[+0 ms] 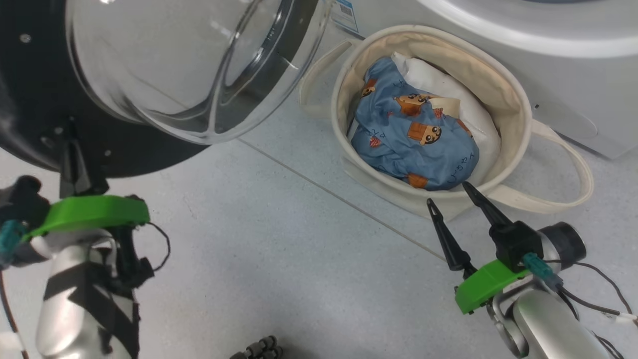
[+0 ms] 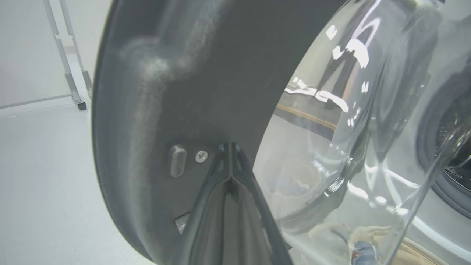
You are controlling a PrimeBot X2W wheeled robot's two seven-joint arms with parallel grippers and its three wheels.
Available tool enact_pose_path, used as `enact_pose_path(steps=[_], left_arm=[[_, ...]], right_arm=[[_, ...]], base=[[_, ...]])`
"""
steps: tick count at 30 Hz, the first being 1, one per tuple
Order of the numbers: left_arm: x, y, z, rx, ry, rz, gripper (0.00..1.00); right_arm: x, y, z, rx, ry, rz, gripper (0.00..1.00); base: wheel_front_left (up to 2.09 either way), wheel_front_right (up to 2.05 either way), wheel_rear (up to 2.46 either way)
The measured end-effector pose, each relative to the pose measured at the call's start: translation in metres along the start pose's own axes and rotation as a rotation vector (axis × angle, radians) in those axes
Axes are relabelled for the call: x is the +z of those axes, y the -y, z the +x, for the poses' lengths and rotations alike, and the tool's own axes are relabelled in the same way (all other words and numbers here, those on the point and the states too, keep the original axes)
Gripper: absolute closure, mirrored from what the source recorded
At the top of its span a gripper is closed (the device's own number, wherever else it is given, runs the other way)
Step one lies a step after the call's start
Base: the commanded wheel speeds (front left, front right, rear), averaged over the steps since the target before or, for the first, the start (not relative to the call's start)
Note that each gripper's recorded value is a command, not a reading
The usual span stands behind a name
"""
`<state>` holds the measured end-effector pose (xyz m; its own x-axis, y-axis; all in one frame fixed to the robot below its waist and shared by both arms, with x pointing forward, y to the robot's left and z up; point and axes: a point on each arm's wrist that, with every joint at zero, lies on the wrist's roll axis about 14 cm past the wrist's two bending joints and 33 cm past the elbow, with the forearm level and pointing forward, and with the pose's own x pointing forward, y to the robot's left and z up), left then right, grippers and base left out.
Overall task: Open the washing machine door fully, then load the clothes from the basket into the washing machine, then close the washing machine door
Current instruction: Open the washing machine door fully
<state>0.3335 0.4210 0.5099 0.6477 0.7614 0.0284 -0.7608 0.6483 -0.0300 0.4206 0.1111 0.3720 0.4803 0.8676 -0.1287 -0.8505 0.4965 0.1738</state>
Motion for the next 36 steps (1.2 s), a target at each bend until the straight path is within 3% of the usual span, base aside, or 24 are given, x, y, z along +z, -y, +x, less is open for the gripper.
enact_pose_path(steps=[14, 28, 32, 36], left_arm=[[0.003, -0.047, 0.051, 0.125, -0.025, -0.01, 1.0], [0.01, -0.044, 0.066, 0.106, -0.017, 0.0, 1.0], [0.032, -0.041, 0.061, 0.102, 0.052, -0.067, 1.0], [0.039, -0.04, 0.041, 0.056, 0.078, -0.04, 1.0]], right_arm=[[-0.017, 0.019, -0.003, -0.015, -0.021, 0.004, 0.0], [-0.012, 0.03, 0.0, -0.02, -0.013, -0.023, 0.0], [0.0, 0.027, 0.001, -0.042, 0.008, -0.019, 0.0], [0.019, 0.013, 0.002, -0.065, 0.047, 0.006, 0.0]], base=[[0.0, 0.0, 0.0], [0.0, 0.0, 0.0], [0.0, 0.0, 0.0], [0.0, 0.0, 0.0]])
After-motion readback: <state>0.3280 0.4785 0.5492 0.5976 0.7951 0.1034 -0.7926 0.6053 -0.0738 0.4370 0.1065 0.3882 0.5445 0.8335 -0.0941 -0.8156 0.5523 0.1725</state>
